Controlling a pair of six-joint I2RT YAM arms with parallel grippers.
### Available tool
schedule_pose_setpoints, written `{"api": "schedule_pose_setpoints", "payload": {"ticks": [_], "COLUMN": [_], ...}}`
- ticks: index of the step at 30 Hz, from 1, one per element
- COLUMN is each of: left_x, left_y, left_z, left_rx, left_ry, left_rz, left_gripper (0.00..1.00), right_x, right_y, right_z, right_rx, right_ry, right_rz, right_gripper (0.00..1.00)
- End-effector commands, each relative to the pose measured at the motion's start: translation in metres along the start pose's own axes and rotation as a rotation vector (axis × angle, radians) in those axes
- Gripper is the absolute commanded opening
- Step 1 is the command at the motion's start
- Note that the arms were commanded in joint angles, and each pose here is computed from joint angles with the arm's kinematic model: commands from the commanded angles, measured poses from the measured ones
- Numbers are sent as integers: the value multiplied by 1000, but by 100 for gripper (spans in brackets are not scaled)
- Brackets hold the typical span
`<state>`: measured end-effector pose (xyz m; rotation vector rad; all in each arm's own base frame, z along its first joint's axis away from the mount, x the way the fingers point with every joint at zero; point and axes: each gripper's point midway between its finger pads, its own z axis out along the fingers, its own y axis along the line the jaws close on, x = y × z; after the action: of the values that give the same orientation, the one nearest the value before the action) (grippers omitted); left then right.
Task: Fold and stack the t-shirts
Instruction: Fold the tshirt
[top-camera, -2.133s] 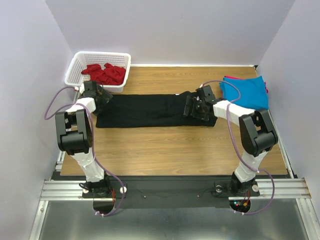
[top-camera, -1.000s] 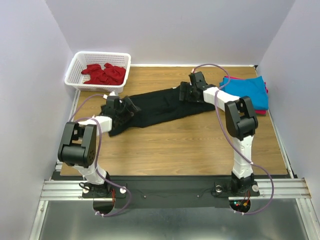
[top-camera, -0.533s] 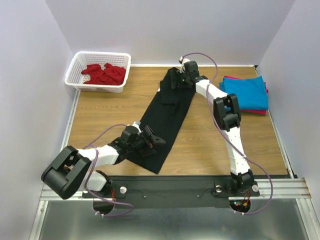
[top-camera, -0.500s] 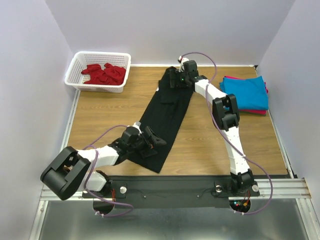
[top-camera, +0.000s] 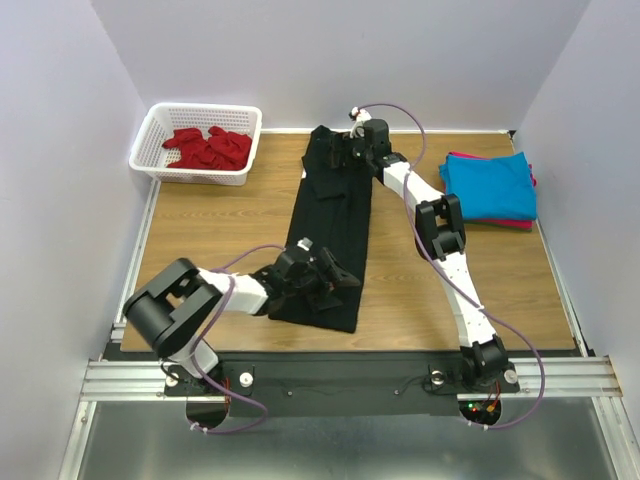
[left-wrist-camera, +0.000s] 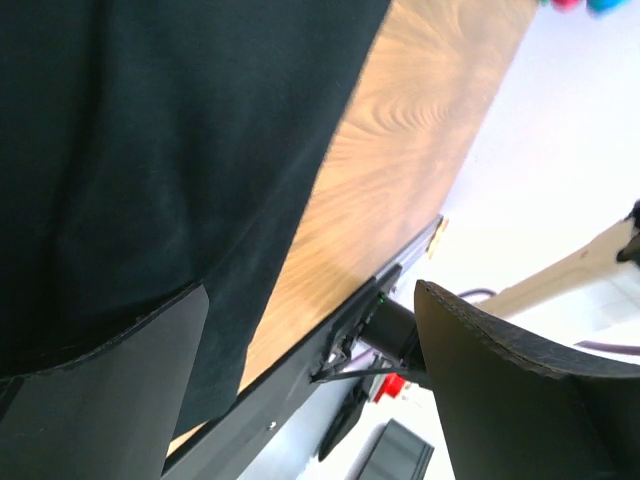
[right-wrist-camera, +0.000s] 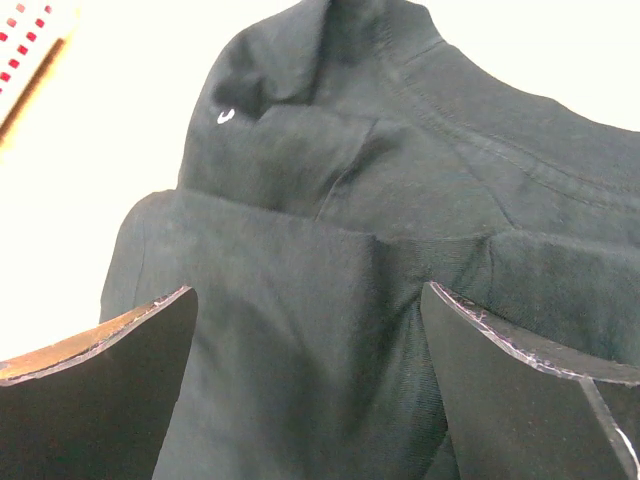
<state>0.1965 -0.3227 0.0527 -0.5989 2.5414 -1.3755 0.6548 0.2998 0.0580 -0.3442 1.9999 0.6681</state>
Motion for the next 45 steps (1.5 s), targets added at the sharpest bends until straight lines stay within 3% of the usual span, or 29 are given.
{"api": "schedule_pose_setpoints", "payload": {"ticks": [1, 8, 11, 12, 13, 15, 16, 19, 21, 24, 26, 28, 29, 31, 32, 35, 38, 40, 45], "left_x": [36, 56, 49, 48, 44, 33, 33, 17, 3, -23, -37, -51, -55, -67, -65, -66, -65, -63, -51], "left_y": [46, 15, -28, -29, -61, -66, -81, -105, -95, -70, -36, -11, 14, 27, 50, 65, 74, 76, 105], "left_z": [13, 23, 21, 15, 14, 6, -2, -23, -33, -56, -75, -91, -96, -104, -107, -116, -124, -124, -117], "left_rx": [-167, -109, -36, -84, -53, -128, -105, -64, -114, -277, -421, -496, -542, -515, -540, -474, -430, -402, -465], "left_ry": [96, 130, 56, 43, 11, -61, -82, -189, -244, -326, -375, -435, -431, -425, -408, -408, -434, -436, -358], "left_rz": [22, 56, 181, 214, 260, 357, 385, 431, 468, 495, 490, 435, 407, 339, 312, 239, 202, 187, 173], "left_gripper": [98, 98, 98, 98, 98, 98, 98, 98, 99, 98, 98, 98, 98, 98, 98, 98, 98, 98, 97], "right_x": [24, -5, -43, -52, -58, -83, -116, -160, -193, -209, -171, -174, -117, -108, -79, 25, 65, 110, 170], "right_y": [-11, -19, 0, 7, 15, 25, 38, 69, 100, 121, 113, 129, 109, 122, 114, 111, 125, 129, 163], "right_z": [17, 20, 3, -3, -7, -21, -39, -71, -105, -153, -164, -213, -211, -257, -266, -310, -343, -354, -371], "right_rx": [9, 59, 13, -9, -33, -41, -54, -133, -220, -217, -167, -139, -54, -17, 33, 120, 113, 122, 9], "right_ry": [-11, -114, -156, -163, -164, -197, -247, -305, -336, -303, -210, -221, -119, -135, -89, 58, 116, 202, 377], "right_rz": [66, 60, 37, 28, 25, 21, 7, -48, -96, -82, -9, 53, 127, 198, 243, 342, 408, 464, 504], "right_gripper": [100, 100, 100, 100, 100, 100, 100, 100, 100, 100, 100, 100, 100, 100, 100, 100, 100, 100, 100]}}
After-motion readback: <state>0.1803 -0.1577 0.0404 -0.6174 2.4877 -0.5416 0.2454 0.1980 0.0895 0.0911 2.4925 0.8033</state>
